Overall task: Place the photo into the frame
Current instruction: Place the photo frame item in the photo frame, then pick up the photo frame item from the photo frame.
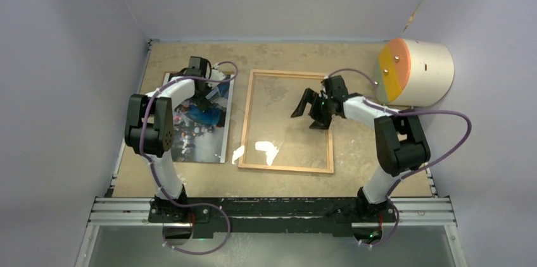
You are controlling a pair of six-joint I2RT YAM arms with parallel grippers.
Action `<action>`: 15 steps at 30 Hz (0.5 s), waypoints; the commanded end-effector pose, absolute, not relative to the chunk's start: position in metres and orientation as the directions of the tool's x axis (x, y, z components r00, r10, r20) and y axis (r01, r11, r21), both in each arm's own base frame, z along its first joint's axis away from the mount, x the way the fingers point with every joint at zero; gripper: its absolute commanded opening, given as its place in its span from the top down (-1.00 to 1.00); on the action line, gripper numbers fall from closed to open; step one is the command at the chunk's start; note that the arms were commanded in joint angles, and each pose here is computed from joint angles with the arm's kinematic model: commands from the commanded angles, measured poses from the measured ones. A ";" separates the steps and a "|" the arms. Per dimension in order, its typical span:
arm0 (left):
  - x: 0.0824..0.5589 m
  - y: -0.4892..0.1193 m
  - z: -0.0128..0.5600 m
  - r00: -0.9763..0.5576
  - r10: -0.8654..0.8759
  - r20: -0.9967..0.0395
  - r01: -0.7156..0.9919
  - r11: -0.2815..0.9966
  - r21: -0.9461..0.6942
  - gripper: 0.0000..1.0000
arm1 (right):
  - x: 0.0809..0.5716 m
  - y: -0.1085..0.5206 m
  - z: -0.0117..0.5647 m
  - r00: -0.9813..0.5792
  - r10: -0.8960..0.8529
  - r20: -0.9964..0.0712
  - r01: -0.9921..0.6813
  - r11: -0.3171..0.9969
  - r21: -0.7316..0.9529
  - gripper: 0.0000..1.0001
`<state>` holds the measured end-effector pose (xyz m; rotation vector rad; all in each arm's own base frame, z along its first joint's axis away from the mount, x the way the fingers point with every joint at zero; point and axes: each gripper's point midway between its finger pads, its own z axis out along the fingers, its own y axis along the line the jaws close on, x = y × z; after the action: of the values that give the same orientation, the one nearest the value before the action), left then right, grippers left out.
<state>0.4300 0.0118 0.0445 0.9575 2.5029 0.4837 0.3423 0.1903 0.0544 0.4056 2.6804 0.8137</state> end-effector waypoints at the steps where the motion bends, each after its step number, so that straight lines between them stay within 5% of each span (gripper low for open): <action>1: 0.428 0.008 0.048 -0.681 0.677 -0.280 0.526 0.718 0.455 -1.00 | 0.307 0.223 0.063 -0.909 0.392 -0.144 0.200 0.711 0.675 -0.96; 5: 0.424 0.008 0.043 -0.682 0.680 -0.269 0.534 0.715 0.451 -1.00 | 0.287 0.246 0.058 -0.895 0.438 -0.090 0.244 0.647 0.723 -0.91; 9: 0.422 0.007 0.040 -0.683 0.681 -0.264 0.538 0.714 0.449 -1.00 | 0.279 0.256 0.045 -0.859 0.512 -0.026 0.316 0.570 0.759 -0.66; 15: 0.422 0.005 0.039 -0.679 0.688 -0.256 0.546 0.706 0.452 -1.00 | 0.277 0.268 0.040 -0.834 0.546 -0.077 0.290 0.552 0.782 -0.51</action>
<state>0.4291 0.0105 0.0432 0.9494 2.4940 0.5002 0.2670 0.2606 0.0404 0.6336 2.5813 1.1761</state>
